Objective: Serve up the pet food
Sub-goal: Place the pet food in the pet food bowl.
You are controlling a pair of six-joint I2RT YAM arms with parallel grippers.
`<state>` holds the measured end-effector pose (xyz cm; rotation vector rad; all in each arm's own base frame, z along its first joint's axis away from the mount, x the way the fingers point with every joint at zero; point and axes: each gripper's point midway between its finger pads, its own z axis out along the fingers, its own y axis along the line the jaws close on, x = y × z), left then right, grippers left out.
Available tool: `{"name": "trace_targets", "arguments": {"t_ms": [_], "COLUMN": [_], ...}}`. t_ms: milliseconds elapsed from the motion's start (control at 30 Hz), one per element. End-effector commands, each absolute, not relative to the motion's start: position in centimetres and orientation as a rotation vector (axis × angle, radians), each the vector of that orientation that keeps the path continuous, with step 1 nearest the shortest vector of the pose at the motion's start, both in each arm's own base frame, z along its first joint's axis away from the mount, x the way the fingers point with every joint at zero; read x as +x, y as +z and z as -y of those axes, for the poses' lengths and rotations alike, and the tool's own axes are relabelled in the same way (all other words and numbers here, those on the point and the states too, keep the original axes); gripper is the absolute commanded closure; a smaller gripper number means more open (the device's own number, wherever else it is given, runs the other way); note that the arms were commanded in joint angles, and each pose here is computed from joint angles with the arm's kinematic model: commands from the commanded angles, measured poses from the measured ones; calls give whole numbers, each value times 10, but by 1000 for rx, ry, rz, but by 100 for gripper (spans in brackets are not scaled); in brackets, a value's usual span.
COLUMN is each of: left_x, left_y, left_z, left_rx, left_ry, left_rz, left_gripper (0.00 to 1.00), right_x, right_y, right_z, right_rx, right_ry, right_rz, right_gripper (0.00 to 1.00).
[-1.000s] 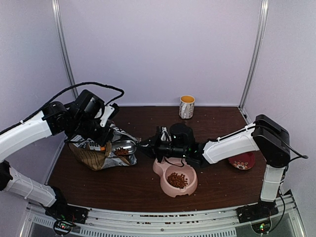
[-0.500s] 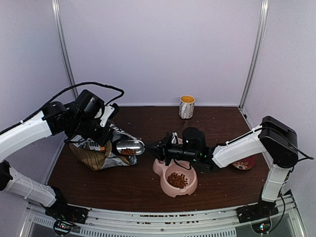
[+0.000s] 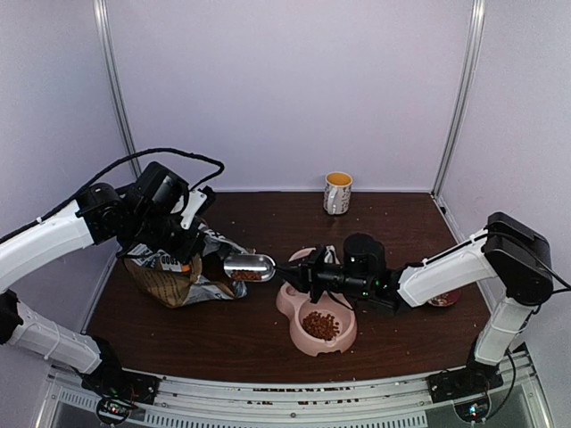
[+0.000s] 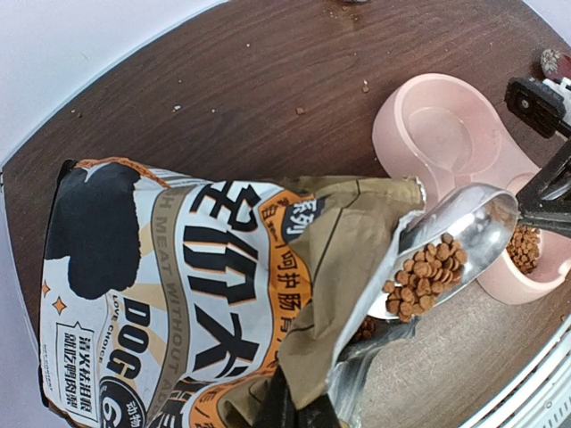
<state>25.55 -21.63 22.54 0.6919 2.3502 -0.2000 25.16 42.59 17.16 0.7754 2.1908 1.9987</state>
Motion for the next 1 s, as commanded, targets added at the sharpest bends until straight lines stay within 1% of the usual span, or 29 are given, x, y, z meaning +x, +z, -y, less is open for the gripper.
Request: {"name": "trace_targets", "arguments": {"t_ms": [0,600,967], "left_x": [272,272,272], "left_y": [275,276,277], "left_z": [225,224,223], "left_rx": [609,603,600], "left_ry": [-266,-263,-259], "left_rz": [-2170,-2165,-2164], "left_gripper": [100,100,100], "right_x": [253,256,268], "right_y": [186,181,173], "right_z": [-410,-337,-283], "right_rx": [818,905,959], "right_ry": [2033,1942,1785], "right_rz": [-2119,-2038,-2010], "right_gripper": [100,100,100]}}
